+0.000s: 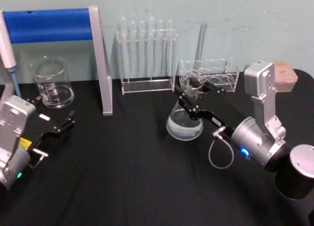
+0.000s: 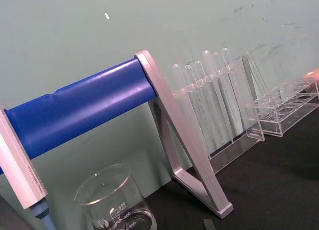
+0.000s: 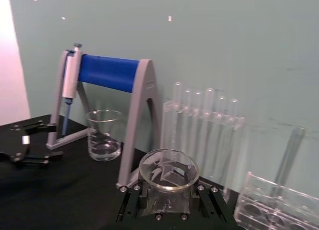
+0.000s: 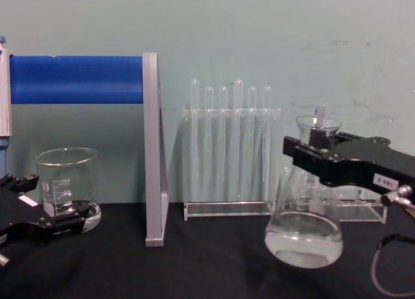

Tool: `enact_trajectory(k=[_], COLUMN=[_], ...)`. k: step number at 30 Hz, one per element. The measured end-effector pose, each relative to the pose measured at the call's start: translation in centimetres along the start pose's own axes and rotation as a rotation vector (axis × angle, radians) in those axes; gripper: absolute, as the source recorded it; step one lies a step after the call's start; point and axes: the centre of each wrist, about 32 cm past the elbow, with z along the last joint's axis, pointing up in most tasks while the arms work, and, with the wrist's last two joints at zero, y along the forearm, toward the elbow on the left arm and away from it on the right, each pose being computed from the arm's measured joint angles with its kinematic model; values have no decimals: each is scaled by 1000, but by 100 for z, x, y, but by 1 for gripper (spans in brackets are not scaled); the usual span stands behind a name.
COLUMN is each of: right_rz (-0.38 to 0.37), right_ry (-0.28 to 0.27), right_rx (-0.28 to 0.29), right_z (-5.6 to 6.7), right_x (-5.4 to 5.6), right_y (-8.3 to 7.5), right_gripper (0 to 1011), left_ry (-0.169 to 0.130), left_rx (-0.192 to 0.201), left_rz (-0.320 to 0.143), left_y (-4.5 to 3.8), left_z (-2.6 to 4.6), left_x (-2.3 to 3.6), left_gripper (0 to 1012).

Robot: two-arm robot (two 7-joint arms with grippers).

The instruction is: Grasp the erlenmeyer flask with one hand, shake it three times, then place it back.

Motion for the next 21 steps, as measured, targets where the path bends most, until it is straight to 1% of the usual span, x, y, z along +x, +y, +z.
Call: enact_trajectory(k=[3, 7, 21], right_rz=[23, 35, 45], right_ry=[5, 9, 14], right_rx=[1, 1, -4], right_z=[-1, -4, -25], right_x=[-46, -74, -100], right_y=[12, 22, 30], right_gripper=[449, 449, 449], left_ry=[0, 0, 0], left_rx=[0, 0, 0], left_rz=[0, 0, 0], left_y=[0, 0, 0], left_z=[0, 0, 0], left_x=[0, 0, 0], left_gripper=[1001, 1001, 1001])
